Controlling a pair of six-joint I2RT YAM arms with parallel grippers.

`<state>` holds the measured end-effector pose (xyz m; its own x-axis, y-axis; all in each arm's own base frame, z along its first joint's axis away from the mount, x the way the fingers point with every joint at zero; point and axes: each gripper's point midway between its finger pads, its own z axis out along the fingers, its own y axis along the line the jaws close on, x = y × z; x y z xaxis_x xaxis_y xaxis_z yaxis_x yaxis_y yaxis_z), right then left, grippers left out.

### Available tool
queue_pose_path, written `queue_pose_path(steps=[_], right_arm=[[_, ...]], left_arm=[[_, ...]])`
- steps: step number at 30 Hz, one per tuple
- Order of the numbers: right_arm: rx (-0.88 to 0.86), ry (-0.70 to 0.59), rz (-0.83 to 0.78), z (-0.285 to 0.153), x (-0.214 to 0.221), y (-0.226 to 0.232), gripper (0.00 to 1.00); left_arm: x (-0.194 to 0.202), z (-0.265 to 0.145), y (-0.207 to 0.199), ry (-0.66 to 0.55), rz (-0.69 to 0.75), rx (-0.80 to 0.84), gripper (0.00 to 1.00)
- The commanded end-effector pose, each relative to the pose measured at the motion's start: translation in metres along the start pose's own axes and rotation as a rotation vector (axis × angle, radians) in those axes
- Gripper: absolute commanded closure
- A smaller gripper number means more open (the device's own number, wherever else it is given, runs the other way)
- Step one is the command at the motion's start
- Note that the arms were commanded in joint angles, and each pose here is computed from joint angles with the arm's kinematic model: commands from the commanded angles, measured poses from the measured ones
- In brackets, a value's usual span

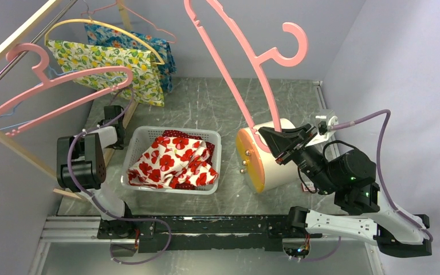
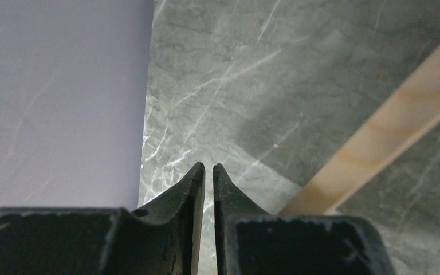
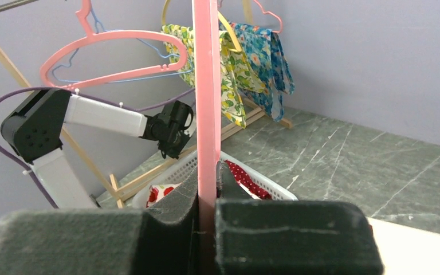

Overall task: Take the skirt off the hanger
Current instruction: Move the clothesline to the center of the board.

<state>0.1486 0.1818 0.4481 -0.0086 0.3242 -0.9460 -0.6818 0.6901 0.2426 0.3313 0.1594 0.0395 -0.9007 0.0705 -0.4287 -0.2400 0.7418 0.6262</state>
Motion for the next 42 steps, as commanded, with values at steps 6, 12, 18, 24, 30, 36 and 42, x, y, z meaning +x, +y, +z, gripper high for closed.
queue_pose_path(steps=[6,12,18,24,30,36,42], right_arm=[[-0.017,-0.021,0.023,0.001,-0.008,0.004,1.00],[-0.020,-0.018,0.023,0.005,-0.004,0.007,1.00],[-0.027,-0.010,0.024,0.010,-0.001,0.011,1.00],[-0.030,0.009,0.019,0.017,0.006,0.015,1.00],[-0.001,0.046,-0.008,0.026,0.015,0.013,1.00],[0.014,0.057,-0.017,0.028,0.018,0.011,1.00],[0.018,0.062,-0.023,0.032,0.019,0.012,1.00]], left_arm=[[-0.015,-0.013,-0.079,-0.093,-0.016,0.440,0.84],[-0.006,-0.028,-0.102,-0.087,0.052,0.513,0.85],[-0.003,-0.055,-0.124,-0.141,0.130,0.560,0.85],[-0.001,-0.087,-0.138,-0.209,0.190,0.596,0.86],[-0.009,-0.104,-0.124,-0.227,0.136,0.547,0.83],[-0.021,-0.124,-0.097,-0.225,0.011,0.500,0.55],[-0.030,-0.161,-0.082,-0.349,-0.026,0.542,0.21]])
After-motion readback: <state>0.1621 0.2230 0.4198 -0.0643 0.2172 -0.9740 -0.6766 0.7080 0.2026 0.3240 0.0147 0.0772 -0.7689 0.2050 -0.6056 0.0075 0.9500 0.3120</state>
